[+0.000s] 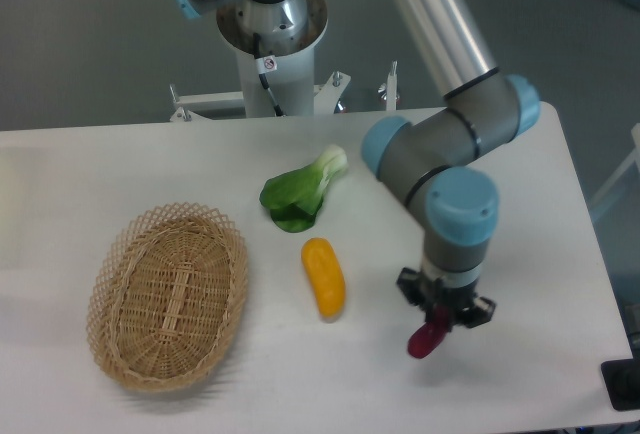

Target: Place the sweet potato on the table

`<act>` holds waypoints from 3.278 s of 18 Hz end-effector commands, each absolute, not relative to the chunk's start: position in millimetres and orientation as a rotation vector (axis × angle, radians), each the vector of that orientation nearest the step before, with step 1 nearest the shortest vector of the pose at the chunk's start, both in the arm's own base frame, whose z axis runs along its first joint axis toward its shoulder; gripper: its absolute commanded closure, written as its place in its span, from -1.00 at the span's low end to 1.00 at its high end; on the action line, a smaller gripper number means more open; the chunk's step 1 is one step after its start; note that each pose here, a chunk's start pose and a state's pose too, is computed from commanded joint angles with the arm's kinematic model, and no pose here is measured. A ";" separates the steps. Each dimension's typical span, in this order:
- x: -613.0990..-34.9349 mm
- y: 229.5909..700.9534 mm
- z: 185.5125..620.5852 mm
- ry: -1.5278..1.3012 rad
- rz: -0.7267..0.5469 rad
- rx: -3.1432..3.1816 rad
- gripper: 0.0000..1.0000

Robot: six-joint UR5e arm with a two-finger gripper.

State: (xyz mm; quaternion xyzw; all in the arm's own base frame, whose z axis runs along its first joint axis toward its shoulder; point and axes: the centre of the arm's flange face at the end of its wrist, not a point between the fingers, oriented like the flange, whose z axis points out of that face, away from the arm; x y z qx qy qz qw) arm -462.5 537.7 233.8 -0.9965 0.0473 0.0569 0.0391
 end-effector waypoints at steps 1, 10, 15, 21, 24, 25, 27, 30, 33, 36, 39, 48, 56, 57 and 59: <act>-454.5 530.0 232.8 0.162 0.160 -3.063 0.62; -443.7 447.6 222.8 0.493 0.123 -3.066 0.46; -448.9 421.5 222.2 0.626 0.108 -3.051 -0.03; -461.5 406.7 229.4 0.641 0.150 -3.037 -1.00; -480.4 401.1 245.4 0.598 0.230 -3.026 -1.00; -488.3 400.9 252.2 0.587 0.252 -3.023 -1.00; -504.7 399.2 262.2 0.570 0.291 -3.020 -1.00; -530.5 391.7 271.5 0.543 0.330 -3.021 -1.00; -557.5 387.1 286.6 0.509 0.383 -3.017 -1.00; -579.4 378.2 293.1 0.472 0.393 -3.025 -1.00; -603.9 369.7 303.5 0.438 0.317 -3.054 -1.00; -649.7 364.3 315.5 0.425 0.298 -3.096 -1.00; -647.8 363.7 306.6 0.428 0.282 -3.099 -1.00; -647.5 363.6 305.9 0.426 0.280 -3.100 -1.00; -646.6 363.3 303.7 0.426 0.273 -3.102 -1.00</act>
